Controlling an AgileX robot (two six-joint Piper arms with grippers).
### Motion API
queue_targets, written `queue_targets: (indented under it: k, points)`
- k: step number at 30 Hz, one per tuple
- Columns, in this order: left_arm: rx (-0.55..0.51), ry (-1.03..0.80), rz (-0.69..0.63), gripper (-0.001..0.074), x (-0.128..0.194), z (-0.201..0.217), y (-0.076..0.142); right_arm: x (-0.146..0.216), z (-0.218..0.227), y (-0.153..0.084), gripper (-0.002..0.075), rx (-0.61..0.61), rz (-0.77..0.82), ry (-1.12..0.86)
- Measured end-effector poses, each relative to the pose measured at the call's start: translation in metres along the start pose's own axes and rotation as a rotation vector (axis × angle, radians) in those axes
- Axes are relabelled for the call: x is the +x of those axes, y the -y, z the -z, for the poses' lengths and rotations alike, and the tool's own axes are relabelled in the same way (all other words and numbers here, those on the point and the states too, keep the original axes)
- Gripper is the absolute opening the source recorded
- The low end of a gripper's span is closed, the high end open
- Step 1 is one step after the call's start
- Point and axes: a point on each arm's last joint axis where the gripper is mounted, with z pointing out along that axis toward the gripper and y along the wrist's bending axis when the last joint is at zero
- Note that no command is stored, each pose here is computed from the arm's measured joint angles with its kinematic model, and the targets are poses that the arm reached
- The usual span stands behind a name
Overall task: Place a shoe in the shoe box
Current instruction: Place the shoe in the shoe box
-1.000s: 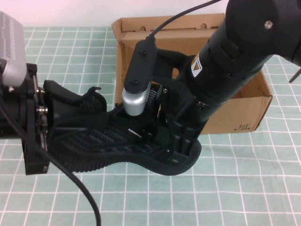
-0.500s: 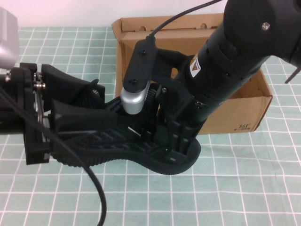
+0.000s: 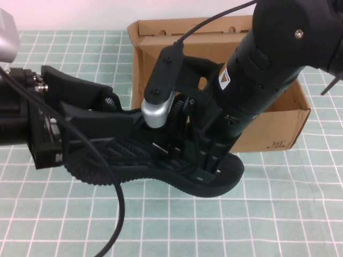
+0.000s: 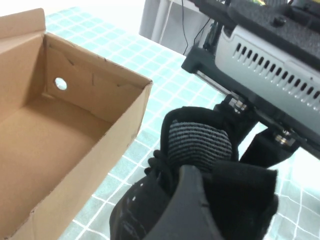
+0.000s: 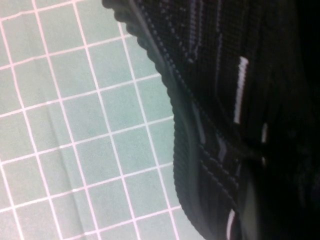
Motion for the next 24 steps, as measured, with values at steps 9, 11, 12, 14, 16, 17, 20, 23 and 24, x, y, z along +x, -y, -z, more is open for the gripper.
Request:
queue_targets:
  k: [9, 11, 12, 14, 16, 17, 20, 23, 24]
  points:
    - [-0.103, -0.028, 0.068, 0.0579, 0.003, 0.001, -0.009, 0.000, 0.000, 0.000, -0.0007, -0.002, -0.019, -0.002]
    - [-0.112, -0.022, 0.077, 0.0580, 0.002, 0.001, -0.009, 0.000, 0.000, 0.000, -0.0007, -0.002, -0.019, -0.002]
    - [-0.111, -0.016, 0.083, 0.0580, 0.002, 0.001, -0.009, 0.000, 0.000, 0.000, -0.0007, 0.000, -0.020, -0.002]
    - [-0.111, -0.007, 0.089, 0.0580, 0.001, 0.001, -0.009, 0.001, 0.000, 0.001, -0.0007, 0.013, -0.022, -0.010]
    - [-0.111, 0.008, 0.098, 0.0580, 0.000, 0.001, -0.010, 0.002, 0.000, 0.004, -0.0007, 0.045, -0.033, -0.026]
    - [-0.111, 0.015, 0.102, 0.0580, -0.001, 0.001, -0.010, 0.004, 0.000, 0.006, -0.0007, 0.067, -0.039, -0.037]
    - [-0.118, 0.033, 0.104, 0.0581, -0.004, 0.002, -0.010, 0.006, 0.001, 0.011, -0.0007, 0.118, -0.058, -0.063]
    - [-0.127, 0.055, 0.078, 0.0580, -0.014, 0.005, -0.008, 0.008, 0.001, 0.012, -0.0007, 0.137, -0.063, -0.085]
    - [-0.130, 0.066, 0.063, 0.0580, -0.020, 0.007, -0.007, 0.008, 0.001, 0.013, -0.0007, 0.144, -0.063, -0.088]
